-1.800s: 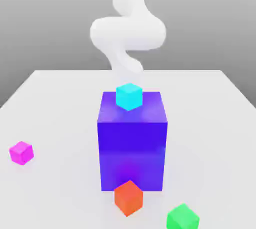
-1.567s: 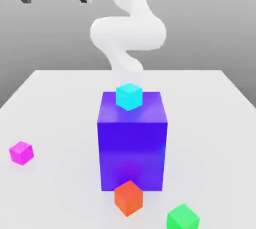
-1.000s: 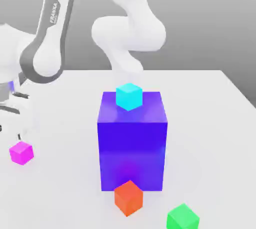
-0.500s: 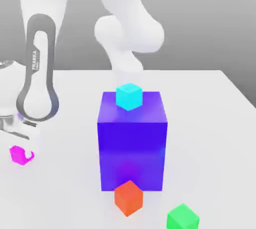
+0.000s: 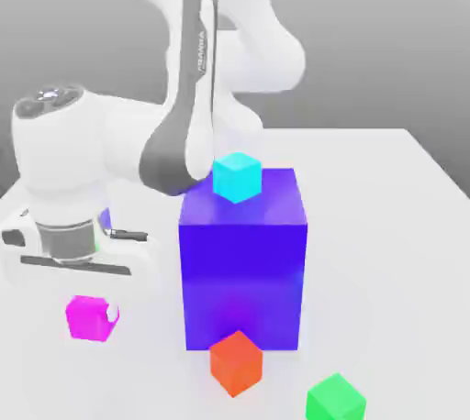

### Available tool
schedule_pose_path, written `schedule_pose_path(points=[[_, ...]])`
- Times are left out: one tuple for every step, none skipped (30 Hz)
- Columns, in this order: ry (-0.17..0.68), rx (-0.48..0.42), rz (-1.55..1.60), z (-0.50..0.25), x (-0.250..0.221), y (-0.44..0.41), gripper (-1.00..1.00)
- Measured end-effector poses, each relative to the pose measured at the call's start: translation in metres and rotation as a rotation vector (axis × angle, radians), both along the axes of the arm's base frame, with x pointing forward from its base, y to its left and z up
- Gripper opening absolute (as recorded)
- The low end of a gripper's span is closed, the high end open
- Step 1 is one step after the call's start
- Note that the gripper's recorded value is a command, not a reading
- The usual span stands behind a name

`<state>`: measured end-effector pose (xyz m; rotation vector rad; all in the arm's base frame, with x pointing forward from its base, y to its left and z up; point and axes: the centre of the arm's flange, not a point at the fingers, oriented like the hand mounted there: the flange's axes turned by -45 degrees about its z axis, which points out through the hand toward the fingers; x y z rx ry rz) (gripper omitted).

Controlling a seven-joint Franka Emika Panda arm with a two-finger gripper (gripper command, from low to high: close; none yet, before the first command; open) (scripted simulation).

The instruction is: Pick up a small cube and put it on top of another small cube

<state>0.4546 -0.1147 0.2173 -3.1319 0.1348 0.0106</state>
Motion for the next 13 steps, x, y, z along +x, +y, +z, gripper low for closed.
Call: schedule_pose_path(points=[[0.000,0.000,0.029,0.003,0.009,0.024,-1.00],[0.000,0.000,0.058,0.005,0.017,0.049,-1.00],[-0.001,-0.001,0.085,0.008,0.023,0.073,-1.00],[-0.002,-0.001,0.112,0.011,0.028,0.098,-1.00],[-0.002,-0.001,0.138,0.014,0.031,0.122,-1.00],[-0.003,-0.002,0.165,0.014,0.034,0.147,-1.00],[-0.004,-0.003,0.191,0.010,0.037,0.171,-1.00],[-0.005,-0.004,0.218,0.001,0.039,0.196,-1.00],[-0.006,-0.006,0.240,-0.014,0.041,0.217,-1.00],[-0.007,-0.006,0.252,-0.028,0.041,0.227,1.00],[-0.007,-0.006,0.252,-0.028,0.041,0.227,1.00],[-0.007,-0.006,0.252,-0.028,0.041,0.227,1.00],[-0.007,-0.006,0.252,-0.028,0.041,0.227,1.00]])
